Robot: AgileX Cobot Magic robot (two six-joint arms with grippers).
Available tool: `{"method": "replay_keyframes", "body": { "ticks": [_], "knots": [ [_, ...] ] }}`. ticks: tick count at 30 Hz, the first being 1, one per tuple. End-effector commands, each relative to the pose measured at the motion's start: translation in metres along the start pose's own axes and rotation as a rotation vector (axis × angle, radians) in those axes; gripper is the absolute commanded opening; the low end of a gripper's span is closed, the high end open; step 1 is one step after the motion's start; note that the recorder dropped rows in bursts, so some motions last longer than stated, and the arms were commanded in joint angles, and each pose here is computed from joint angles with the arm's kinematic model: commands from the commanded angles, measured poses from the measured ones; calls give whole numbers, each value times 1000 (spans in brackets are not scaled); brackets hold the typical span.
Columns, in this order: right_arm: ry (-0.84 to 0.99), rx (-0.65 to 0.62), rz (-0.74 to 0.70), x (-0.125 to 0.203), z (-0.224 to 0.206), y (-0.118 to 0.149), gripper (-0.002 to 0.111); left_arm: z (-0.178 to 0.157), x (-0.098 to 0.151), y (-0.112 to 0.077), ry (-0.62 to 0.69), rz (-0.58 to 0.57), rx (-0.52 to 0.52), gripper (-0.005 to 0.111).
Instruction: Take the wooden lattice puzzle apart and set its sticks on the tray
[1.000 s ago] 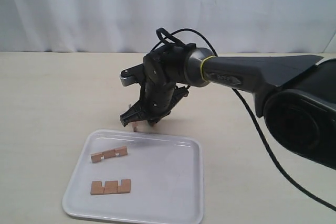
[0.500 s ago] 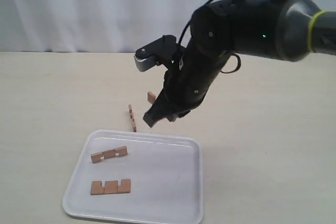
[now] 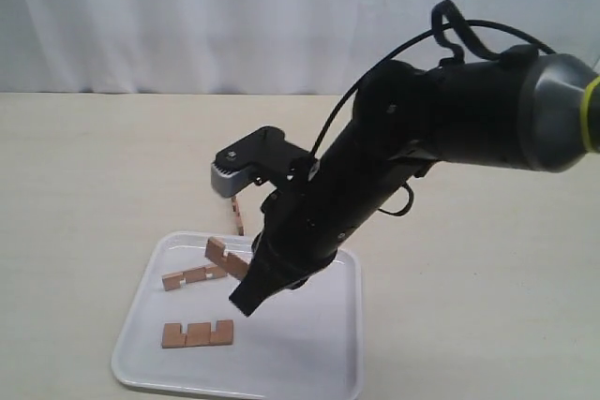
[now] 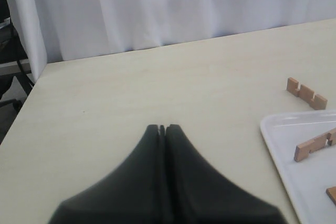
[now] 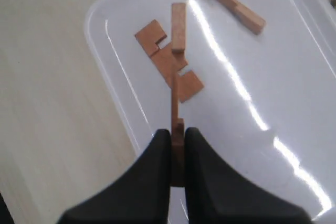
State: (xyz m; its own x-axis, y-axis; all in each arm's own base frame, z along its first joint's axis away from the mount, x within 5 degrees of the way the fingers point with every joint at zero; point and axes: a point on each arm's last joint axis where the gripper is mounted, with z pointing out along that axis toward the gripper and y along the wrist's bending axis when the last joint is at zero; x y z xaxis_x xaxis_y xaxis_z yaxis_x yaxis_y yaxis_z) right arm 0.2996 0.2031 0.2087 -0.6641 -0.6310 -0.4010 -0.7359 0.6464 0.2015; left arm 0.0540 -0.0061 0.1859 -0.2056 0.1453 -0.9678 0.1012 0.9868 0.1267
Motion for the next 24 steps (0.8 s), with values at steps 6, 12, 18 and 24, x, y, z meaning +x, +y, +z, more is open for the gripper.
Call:
{"method": "replay_keyframes", "body": {
  "ticks": [6,12,18,24],
  "knots": [
    [83,182,-254,-3,22,34,5,0,0,0,-8,-7,-3,0],
    [119,213,-286,-1,39,30,5,0,0,0,-8,-7,-3,0],
    [132,236,-291,-5,50,25,5,0,0,0,-8,-7,-3,0],
    [154,231,-288,-16,65,21,5,0,0,0,-8,-7,-3,0]
  ]
}}
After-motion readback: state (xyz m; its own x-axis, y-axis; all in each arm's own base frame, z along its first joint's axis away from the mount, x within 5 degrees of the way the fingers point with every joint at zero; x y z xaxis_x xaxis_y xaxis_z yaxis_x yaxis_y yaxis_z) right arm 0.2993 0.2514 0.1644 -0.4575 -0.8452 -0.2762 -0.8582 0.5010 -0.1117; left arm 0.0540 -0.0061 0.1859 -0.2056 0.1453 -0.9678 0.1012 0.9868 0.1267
